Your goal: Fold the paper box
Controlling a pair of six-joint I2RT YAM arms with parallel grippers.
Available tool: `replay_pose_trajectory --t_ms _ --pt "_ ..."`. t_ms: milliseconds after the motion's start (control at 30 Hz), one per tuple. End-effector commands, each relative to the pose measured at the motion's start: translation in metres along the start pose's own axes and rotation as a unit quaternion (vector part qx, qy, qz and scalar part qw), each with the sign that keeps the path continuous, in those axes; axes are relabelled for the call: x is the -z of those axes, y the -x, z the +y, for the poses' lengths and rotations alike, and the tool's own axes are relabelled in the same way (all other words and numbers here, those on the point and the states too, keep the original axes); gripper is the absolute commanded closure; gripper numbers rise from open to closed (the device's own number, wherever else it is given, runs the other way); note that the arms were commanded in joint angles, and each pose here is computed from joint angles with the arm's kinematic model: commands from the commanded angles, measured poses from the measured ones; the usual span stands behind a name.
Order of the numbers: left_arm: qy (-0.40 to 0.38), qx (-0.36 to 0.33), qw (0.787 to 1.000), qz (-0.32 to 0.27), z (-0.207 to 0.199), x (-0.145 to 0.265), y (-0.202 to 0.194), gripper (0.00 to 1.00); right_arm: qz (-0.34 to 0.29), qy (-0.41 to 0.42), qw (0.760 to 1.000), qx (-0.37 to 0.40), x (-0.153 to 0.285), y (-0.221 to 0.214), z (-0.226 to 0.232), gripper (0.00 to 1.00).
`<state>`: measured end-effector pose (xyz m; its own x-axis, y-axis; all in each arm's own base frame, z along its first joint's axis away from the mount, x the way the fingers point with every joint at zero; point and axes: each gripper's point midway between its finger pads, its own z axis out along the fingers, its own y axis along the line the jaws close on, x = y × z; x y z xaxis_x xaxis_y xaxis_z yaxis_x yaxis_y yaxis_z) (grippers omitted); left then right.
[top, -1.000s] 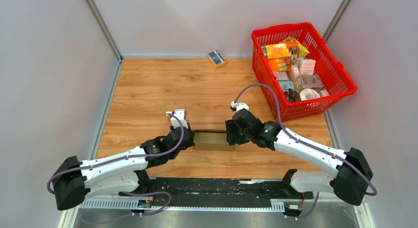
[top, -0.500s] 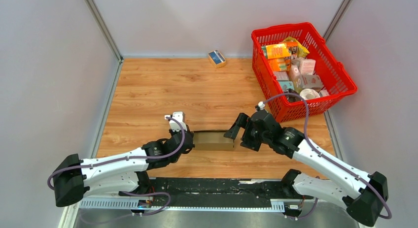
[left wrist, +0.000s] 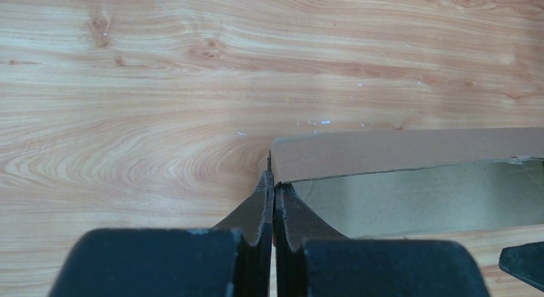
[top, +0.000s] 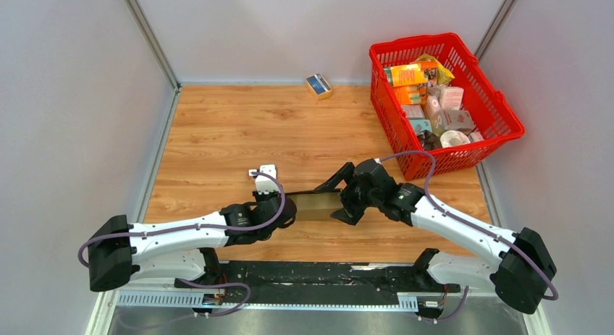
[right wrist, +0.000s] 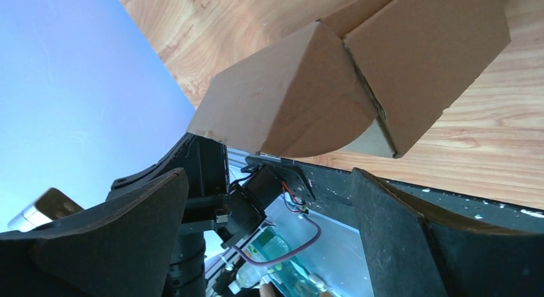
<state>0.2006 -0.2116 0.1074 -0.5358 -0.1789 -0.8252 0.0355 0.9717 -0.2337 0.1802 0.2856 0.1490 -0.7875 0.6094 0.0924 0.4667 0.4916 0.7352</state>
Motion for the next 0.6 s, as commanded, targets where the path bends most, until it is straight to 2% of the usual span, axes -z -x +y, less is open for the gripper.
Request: replay_pose_trajectory --t_ms 0,233,433,533,567 --pt "0.032 -0.051 0.997 0.055 0.022 0.005 -0.031 1.00 -0.015 0.017 0.998 -0.056 -0.001 0.005 0.012 0.00" --pt "0.026 -0.052 0.997 0.051 0.014 0.008 -0.026 1.00 -0.050 0.000 0.996 -0.080 -0.019 0.020 0.003 0.00" --pt "0.017 -0.061 0.997 0.050 0.007 0.011 -0.026 1.00 -0.051 -0.009 0.995 -0.089 -0.036 0.022 -0.005 0.00" --pt "0.001 -0.067 0.997 0.045 0.004 0.016 -0.024 0.97 -0.053 -0.018 0.994 -0.092 -0.041 0.023 -0.015 0.09" --pt "-0.003 -0.068 0.997 0.044 0.005 0.017 -0.024 0.94 -0.054 -0.018 0.994 -0.094 -0.042 0.024 -0.017 0.17"
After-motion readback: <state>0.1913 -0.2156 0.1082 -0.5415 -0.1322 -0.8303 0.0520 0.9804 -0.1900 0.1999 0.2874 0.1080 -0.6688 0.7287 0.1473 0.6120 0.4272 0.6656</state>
